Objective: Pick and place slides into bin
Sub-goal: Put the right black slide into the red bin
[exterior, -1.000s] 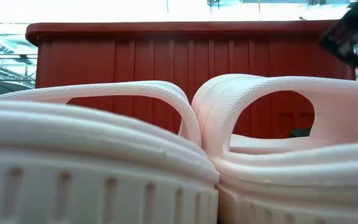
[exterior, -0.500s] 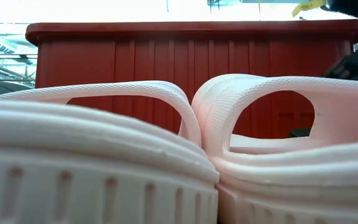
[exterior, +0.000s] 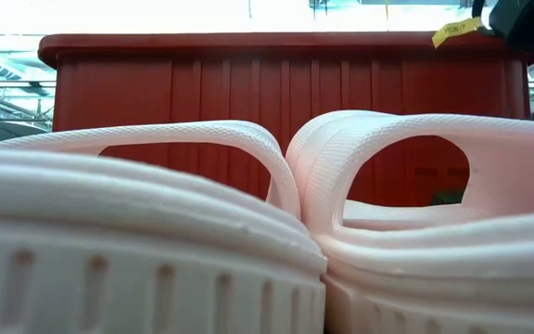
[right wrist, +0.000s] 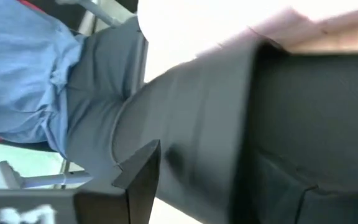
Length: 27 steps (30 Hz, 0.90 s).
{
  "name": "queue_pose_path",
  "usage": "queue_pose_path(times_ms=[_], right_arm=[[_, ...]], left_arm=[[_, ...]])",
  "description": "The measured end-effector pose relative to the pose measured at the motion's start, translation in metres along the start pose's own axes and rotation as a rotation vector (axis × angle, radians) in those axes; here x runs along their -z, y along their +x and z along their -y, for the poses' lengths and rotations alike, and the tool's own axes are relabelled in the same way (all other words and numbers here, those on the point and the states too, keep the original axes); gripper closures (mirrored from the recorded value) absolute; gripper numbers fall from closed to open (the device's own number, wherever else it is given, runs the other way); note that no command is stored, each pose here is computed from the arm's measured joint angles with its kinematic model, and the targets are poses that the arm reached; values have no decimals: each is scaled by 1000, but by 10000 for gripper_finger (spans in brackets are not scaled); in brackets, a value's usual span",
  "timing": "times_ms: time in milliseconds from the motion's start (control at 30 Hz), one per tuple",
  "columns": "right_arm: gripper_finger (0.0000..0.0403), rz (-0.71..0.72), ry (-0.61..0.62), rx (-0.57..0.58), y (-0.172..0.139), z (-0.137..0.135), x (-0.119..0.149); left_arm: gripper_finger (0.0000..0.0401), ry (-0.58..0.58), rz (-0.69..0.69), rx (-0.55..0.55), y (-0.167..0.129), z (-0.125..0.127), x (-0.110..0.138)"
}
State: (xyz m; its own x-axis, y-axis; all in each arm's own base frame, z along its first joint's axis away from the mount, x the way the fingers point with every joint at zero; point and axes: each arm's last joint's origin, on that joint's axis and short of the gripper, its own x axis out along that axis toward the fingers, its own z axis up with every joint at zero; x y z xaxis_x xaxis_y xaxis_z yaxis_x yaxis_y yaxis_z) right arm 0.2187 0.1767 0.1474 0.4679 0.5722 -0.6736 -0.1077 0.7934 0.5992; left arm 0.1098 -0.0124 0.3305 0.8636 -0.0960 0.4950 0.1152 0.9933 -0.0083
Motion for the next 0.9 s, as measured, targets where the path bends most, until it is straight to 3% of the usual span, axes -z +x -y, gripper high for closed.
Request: queue_pose_path(times_ms=[167, 500, 900], right_arm=[[237, 36, -34, -68, -1, -6, -4], [388, 31, -34, -66, -1, -5, -4], [395, 17, -65, -94, -5, 4, -14]], left_arm=[[160, 0, 0, 0, 0, 0, 0], [160, 0, 0, 0, 0, 0, 0], [160, -2, -1, 0, 0, 0, 0]])
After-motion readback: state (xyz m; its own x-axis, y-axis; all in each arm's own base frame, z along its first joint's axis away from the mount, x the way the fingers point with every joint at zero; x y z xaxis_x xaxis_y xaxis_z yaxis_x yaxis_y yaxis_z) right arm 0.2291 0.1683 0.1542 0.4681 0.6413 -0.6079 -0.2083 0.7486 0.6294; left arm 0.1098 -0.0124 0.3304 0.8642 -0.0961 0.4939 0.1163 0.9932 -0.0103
